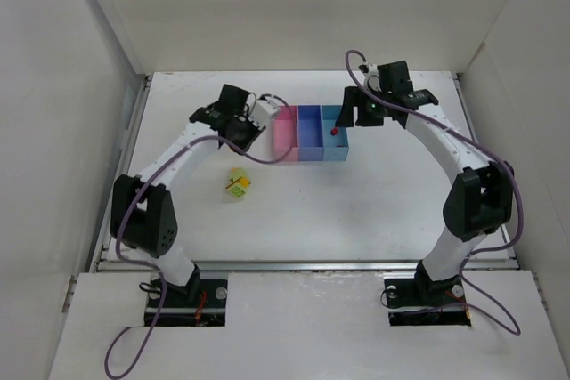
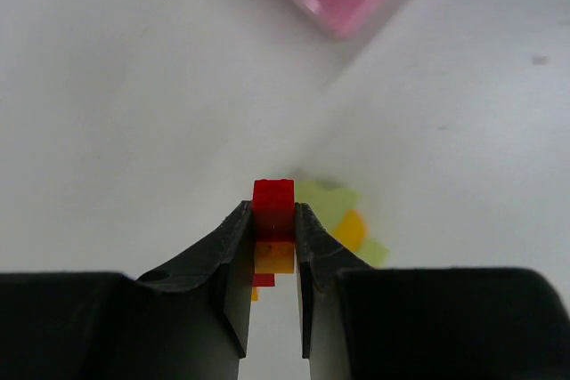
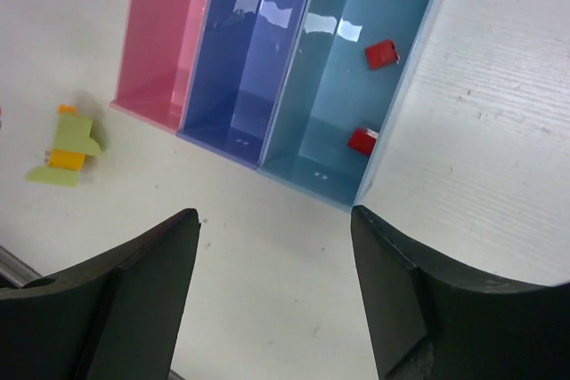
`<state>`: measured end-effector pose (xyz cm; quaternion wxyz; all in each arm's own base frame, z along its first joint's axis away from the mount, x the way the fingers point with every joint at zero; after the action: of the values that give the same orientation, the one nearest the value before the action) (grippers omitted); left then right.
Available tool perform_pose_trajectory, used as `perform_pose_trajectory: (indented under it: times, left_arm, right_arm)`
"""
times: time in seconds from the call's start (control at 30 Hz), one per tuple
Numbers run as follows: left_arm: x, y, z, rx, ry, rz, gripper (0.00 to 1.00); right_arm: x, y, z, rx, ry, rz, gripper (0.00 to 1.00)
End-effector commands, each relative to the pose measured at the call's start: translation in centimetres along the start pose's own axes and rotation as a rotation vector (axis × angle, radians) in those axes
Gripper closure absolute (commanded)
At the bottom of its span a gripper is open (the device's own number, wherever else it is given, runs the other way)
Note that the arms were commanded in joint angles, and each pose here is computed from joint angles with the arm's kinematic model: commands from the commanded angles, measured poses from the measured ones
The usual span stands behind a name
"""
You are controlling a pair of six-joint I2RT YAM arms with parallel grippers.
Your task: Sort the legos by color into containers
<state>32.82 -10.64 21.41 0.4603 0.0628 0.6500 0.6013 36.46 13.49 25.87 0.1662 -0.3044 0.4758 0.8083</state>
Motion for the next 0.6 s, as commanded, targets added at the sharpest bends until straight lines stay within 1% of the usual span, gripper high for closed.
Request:
perform_pose_trajectory:
  times: [0.0,0.07,0.1,0.2,0.33,0.37,0.4,0.43,0.5,0.53,0.57]
  left_arm:
    - [-1.3,3.0,-6.5,0.120,-0.198,-0.100,1.00]
    - [-0.5,2.2,-9.0,0.157,-0.261,-0.058,1.00]
    - [0.6,0.8,-11.2,0.210,-0.310,0.002,1.00]
    - [1.1,-1.3,-14.2,0.261,-0.326,0.046,1.00]
    - [0.4,-3.4,-15.6,0.280,-0.312,0.028,1.00]
    - [-0.2,-3.7,-16.0,0.280,-0.308,0.007,1.00]
    - [-0.3,-4.1,-15.9,0.268,-0.309,0.017,0.99]
    - [-0.5,-5.0,-16.3,0.262,-0.319,0.023,0.96]
    - [-0.5,-6.1,-16.4,0.239,-0.299,0.046,0.92]
    - [-0.4,-6.5,-16.5,0.240,-0.299,0.052,0.88]
    - [-0.5,-6.8,-16.5,0.241,-0.299,0.055,0.82]
  right_arm:
    - [-0.6,2.4,1.3,-0.037,0.035,-0.073,0.26]
    - [-0.2,2.4,1.2,-0.037,0.025,-0.072,0.26]
    - [-0.2,2.4,1.2,-0.037,0.025,-0.072,0.26]
    - [-0.2,2.9,1.3,-0.028,0.029,-0.084,0.26]
    - [0.2,3.6,1.3,-0.008,0.030,-0.094,0.26]
    - [0.4,3.9,1.3,0.002,0.030,-0.099,0.26]
    - [0.3,4.4,1.4,0.008,0.034,-0.114,0.26]
    - [0.8,4.2,1.3,0.012,0.027,-0.094,0.26]
    - [0.8,4.8,1.4,0.019,0.030,-0.108,0.26]
    - [0.8,4.8,1.4,0.019,0.031,-0.108,0.26]
    - [1.0,4.9,1.4,0.019,0.031,-0.108,0.26]
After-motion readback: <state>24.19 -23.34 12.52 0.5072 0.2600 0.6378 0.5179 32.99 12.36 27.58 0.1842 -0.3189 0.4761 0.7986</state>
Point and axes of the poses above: each gripper's point midway between its finger pads, its own y axis back along the fingers, its own z axis along the line the jaws close on, x = y × z, the point moved 10 cm from there along y, back along the fingers, and after that the axes turned 1 degree about y, right-handed, at the moved point
